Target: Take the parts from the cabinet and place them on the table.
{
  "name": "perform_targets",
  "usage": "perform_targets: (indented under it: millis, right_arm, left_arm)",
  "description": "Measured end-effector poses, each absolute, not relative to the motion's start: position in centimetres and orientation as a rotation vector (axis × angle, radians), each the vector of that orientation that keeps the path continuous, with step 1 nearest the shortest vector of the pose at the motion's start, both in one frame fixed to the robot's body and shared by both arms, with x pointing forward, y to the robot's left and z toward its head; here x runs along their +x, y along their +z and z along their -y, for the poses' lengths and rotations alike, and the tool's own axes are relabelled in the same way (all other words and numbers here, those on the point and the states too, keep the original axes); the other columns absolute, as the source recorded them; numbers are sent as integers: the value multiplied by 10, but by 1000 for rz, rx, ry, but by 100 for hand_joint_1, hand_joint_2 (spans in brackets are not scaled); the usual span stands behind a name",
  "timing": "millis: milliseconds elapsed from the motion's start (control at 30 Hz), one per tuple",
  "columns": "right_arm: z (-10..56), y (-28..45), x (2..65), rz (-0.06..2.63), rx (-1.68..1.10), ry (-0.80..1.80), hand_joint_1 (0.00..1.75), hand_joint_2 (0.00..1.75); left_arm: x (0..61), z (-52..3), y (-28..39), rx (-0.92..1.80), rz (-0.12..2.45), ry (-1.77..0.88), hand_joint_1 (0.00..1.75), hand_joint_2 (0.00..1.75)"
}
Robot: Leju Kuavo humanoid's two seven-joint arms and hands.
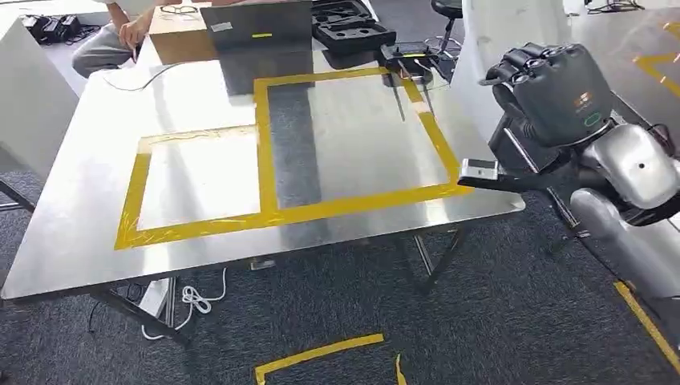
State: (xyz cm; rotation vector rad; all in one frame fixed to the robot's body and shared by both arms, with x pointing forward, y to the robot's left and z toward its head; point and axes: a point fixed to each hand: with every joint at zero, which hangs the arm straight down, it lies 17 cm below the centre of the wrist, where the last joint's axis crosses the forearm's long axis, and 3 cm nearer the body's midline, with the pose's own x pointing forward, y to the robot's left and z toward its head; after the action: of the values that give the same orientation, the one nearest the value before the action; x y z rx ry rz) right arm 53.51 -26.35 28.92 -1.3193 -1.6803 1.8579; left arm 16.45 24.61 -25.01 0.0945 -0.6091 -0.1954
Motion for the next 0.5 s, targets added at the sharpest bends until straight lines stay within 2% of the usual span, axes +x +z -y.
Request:
perform_targets:
  millis: [500]
  right_arm:
    - [223, 262, 544, 1715, -1239, 1884, 175, 175]
  left_arm:
    - [157, -254, -252, 107, 596, -168, 0, 175]
